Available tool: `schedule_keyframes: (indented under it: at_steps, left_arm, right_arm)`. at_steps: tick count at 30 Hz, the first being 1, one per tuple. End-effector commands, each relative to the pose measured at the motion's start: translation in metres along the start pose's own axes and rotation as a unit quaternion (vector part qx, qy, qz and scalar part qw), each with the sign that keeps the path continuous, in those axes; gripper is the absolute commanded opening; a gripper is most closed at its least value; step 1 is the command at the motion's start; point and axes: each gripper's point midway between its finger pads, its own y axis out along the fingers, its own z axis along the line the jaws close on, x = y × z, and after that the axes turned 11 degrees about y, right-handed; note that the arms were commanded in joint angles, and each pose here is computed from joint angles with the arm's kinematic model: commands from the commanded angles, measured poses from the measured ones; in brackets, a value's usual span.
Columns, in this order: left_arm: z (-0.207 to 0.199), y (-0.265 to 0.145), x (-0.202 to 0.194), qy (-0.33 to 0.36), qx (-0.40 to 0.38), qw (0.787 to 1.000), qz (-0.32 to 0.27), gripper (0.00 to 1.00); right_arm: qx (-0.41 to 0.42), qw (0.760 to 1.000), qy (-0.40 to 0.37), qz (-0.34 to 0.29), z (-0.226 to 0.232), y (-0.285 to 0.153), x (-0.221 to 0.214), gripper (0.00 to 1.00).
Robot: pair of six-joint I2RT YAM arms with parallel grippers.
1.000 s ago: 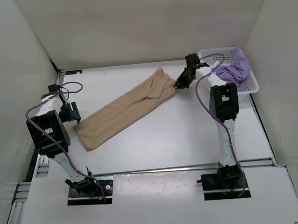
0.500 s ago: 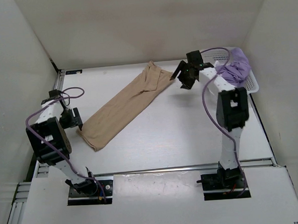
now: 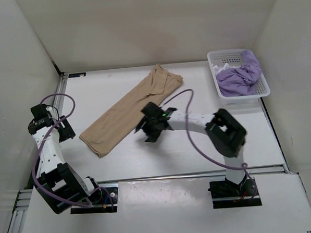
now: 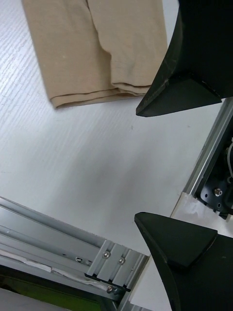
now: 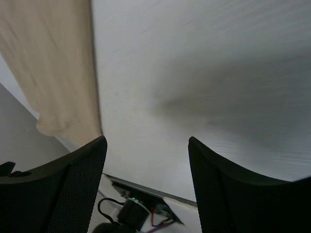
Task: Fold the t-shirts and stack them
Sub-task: Rotate the tshirt 90 degrees
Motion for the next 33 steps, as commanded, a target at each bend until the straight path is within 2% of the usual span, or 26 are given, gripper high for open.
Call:
schedule_keyframes:
  at_steps: [1, 4, 6, 10, 13, 23, 30, 33]
  left_arm:
    - [0.005, -0.015, -0.004, -0.007, 0.008, 1.000, -0.013, 0.91]
    - [0.010, -0.026, -0.002, -0.013, 0.017, 1.000, -0.022, 0.93]
    - [0.011, -0.031, -0.001, -0.013, 0.018, 0.999, -0.025, 0.95]
    - [0.010, -0.028, -0.002, -0.012, 0.017, 1.000, -0.019, 0.95]
    - [0.010, -0.027, 0.003, -0.012, 0.011, 1.000, -0.020, 0.95]
    - [0.021, -0.024, 0.011, -0.036, 0.009, 0.999, -0.015, 0.95]
    - [0.020, -0.014, 0.005, -0.039, 0.000, 0.999, 0.012, 0.95]
    - [0.018, -0.011, 0.007, -0.039, -0.006, 0.999, 0.015, 0.95]
  right_arm:
    - [0.068, 0.996, 0.044, 0.048, 0.092, 0.000, -0.068, 0.72]
    - [0.064, 0.995, 0.047, 0.065, 0.106, 0.019, -0.105, 0.69]
    - [0.045, 0.994, 0.059, 0.084, 0.098, 0.036, -0.127, 0.67]
    - [0.050, 0.991, 0.050, 0.114, 0.109, 0.045, -0.163, 0.66]
    - [0.023, 0.989, 0.060, 0.136, 0.094, 0.054, -0.182, 0.66]
    - [-0.030, 0.979, 0.107, 0.173, 0.072, 0.083, -0.190, 0.66]
    - [-0.060, 0.962, 0.148, 0.220, 0.077, 0.097, -0.193, 0.66]
    - [-0.048, 0.962, 0.141, 0.230, 0.087, 0.096, -0.197, 0.63]
